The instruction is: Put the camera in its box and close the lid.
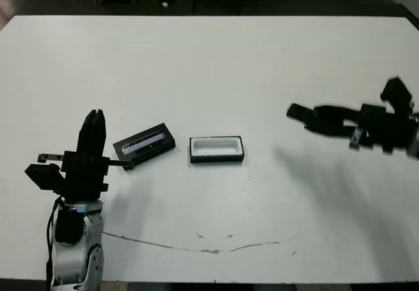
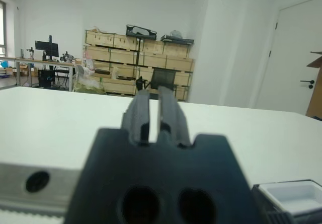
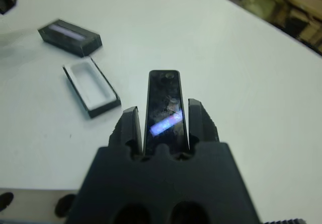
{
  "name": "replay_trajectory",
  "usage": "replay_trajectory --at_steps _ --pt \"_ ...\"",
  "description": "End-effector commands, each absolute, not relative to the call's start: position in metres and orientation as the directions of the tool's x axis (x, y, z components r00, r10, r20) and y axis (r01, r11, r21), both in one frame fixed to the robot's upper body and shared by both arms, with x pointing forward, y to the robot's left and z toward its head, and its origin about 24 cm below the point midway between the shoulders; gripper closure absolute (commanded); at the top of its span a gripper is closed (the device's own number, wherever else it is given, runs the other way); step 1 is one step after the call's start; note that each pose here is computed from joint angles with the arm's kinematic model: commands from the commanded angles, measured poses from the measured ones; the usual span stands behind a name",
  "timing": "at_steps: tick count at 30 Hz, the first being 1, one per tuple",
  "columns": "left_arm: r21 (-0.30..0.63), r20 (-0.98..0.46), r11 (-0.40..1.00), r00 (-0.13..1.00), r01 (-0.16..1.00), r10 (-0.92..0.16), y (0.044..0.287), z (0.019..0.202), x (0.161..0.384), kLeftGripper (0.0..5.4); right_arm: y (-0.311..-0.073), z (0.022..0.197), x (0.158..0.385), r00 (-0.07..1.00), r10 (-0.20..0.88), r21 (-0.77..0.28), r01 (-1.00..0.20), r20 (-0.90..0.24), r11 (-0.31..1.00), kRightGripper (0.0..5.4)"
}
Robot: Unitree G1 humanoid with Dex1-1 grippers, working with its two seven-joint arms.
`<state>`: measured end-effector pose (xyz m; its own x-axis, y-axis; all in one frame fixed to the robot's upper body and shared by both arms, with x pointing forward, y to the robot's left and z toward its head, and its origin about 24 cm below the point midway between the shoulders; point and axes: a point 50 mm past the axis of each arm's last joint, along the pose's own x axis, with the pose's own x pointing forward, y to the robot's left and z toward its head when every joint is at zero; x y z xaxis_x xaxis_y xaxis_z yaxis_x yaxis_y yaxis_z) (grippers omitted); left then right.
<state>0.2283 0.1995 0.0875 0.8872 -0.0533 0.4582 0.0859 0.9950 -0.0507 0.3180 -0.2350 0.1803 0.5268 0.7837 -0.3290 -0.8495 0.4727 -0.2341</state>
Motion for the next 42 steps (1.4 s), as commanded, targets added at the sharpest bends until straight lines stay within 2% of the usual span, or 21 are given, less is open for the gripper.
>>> replay_trajectory --at_steps 1,9,19,33,42 --pt "-0.057 0.431 0.995 0.901 0.085 -0.052 0.201 0.081 0.227 5.40 -0.207 0.188 0.331 0.434 0.842 -0.257 -0.896 -0.322 0.363 4.78" --pt "-0.035 0.439 0.997 0.897 0.075 -0.052 0.202 0.080 0.227 5.40 -0.155 0.178 0.356 0.242 0.877 -0.262 -0.955 -0.415 0.140 4.79" --pt "-0.056 0.432 0.996 0.901 0.070 -0.039 0.202 0.078 0.226 5.40 -0.119 0.153 0.352 0.088 0.825 -0.188 -0.982 -0.558 -0.023 4.79" --pt "-0.062 0.430 0.995 0.902 0.074 -0.040 0.202 0.078 0.226 5.40 -0.108 0.156 0.350 0.033 0.827 -0.179 -0.980 -0.561 -0.082 4.79" --pt "-0.054 0.429 0.996 0.902 0.067 -0.038 0.202 0.077 0.226 5.40 -0.104 0.150 0.349 0.009 0.821 -0.154 -0.983 -0.571 -0.097 4.79"
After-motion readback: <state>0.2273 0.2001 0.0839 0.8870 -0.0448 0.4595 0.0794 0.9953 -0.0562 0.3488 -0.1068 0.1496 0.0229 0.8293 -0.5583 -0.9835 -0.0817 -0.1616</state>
